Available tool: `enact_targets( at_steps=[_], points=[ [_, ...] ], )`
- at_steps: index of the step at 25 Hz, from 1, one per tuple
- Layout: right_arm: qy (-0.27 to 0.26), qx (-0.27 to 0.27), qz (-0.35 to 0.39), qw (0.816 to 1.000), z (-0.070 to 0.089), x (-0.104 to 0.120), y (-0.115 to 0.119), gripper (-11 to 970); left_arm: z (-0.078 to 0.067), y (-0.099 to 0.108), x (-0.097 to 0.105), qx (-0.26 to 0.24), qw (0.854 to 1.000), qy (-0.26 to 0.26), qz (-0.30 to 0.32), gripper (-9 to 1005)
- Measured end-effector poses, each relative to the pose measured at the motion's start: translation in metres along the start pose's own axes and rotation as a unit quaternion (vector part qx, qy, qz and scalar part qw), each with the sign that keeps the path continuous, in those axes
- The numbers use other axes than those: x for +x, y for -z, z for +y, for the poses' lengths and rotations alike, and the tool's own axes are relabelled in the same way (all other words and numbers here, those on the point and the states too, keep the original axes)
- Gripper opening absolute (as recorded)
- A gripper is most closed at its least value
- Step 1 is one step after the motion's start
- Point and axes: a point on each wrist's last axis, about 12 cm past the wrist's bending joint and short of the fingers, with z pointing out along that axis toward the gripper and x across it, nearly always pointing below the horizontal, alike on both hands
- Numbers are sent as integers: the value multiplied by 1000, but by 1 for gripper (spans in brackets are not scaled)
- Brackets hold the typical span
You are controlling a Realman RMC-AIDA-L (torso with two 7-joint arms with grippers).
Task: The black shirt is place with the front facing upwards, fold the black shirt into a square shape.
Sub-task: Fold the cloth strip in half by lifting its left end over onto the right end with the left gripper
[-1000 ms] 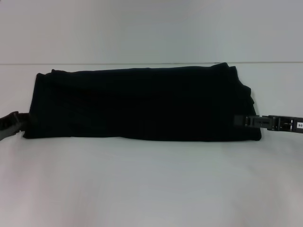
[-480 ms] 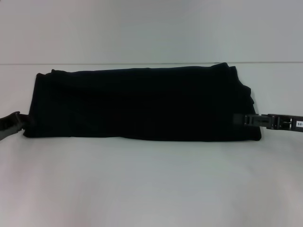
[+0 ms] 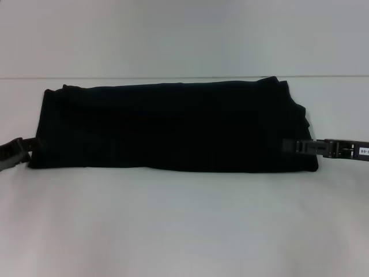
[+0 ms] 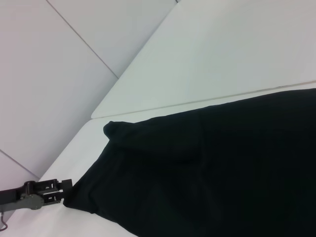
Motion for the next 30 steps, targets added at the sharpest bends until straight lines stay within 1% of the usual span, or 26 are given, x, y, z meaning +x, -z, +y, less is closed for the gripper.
enact_targets(
  at_steps=[1, 12, 15, 23, 30],
  points=[
    [0, 0, 0, 1000, 0, 0, 0, 941, 0, 0, 0, -1, 1000, 0, 0, 500],
    [0, 0, 0, 1000, 0, 0, 0, 941, -3, -1, 2, 11, 1000, 8, 7, 766],
    [1, 0, 0, 1000, 0, -1, -1, 941, -4, -1, 3, 16, 1000, 8, 11, 793],
    [3, 1, -1, 1000, 0, -3, -1, 941, -8, -2, 2, 25, 1000, 6, 15, 771],
    [2, 0, -3, 1000, 1, -3, -1, 941, -8, -2, 0, 16, 1000, -17, 22, 752]
  ],
)
